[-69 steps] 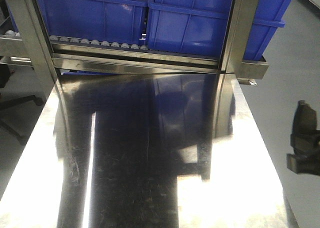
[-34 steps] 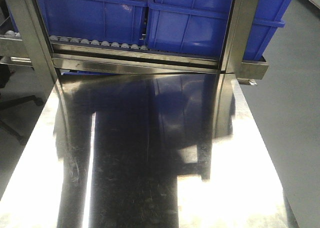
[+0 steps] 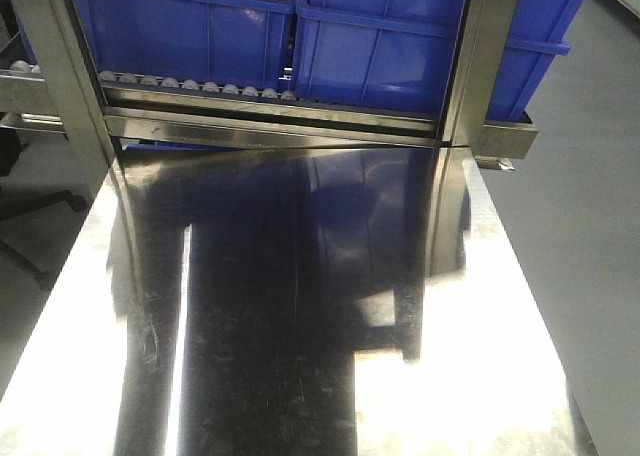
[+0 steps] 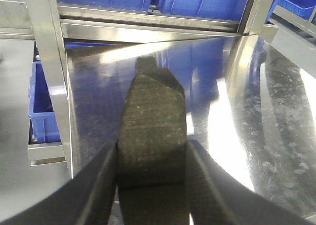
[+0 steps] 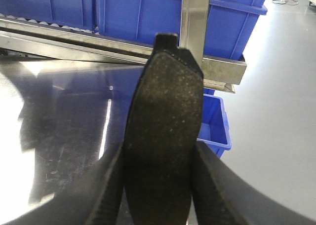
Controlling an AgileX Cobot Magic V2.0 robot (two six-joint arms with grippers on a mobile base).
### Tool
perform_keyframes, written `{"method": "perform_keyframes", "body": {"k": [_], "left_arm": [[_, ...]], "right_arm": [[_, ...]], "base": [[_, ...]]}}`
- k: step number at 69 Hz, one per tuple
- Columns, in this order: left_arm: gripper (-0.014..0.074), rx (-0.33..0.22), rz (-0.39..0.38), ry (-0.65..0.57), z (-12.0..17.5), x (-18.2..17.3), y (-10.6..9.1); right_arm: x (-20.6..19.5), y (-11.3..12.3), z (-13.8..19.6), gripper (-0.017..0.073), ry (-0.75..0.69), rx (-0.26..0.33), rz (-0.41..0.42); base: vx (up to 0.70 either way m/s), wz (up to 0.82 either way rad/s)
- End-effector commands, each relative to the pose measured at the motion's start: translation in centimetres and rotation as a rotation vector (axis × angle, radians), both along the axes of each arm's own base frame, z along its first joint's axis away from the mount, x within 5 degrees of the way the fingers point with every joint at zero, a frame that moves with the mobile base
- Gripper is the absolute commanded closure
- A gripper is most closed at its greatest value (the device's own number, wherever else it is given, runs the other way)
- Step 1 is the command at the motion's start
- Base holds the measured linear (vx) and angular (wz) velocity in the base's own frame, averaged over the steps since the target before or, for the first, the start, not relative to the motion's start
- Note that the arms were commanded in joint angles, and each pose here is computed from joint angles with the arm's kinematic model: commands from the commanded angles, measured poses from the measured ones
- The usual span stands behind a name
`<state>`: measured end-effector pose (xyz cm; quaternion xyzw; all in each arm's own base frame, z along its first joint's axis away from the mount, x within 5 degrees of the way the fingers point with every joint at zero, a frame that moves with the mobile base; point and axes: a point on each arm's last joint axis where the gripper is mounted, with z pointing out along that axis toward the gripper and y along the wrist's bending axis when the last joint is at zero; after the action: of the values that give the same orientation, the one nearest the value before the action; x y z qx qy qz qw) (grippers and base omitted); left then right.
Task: Move and align brake pads A on conveyor
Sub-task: 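Turn the base away from the table holding both pads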
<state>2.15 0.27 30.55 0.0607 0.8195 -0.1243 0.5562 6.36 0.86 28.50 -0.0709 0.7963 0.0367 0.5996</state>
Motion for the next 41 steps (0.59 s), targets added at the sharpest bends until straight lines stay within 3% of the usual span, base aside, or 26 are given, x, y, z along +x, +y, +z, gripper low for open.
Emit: {"method": "perform_keyframes", "body": {"k": [1,25,41], "left_arm": [[0.0599,-0.029,-0.015,-0.103,1.58,0.21,-0.15],[0.0599,-0.029,-0.015,-0.103,1.58,0.21,-0.15],[0.0599,-0.028,-0.014,-0.104,1.59,0.21,-0.14]], "right_arm": [[0.15,0.0,1.69,0.0561,-0.112,-0.007,0.002],[0.16,0.01,1.68,0.0561,-0.11,-0.006,0.002],[0.16,0.01,1.68,0.0561,-0.11,-0.006,0.002]], "base": [[0.0,0.0],[-0.02,0.08],[-0.11,0.54]]}}
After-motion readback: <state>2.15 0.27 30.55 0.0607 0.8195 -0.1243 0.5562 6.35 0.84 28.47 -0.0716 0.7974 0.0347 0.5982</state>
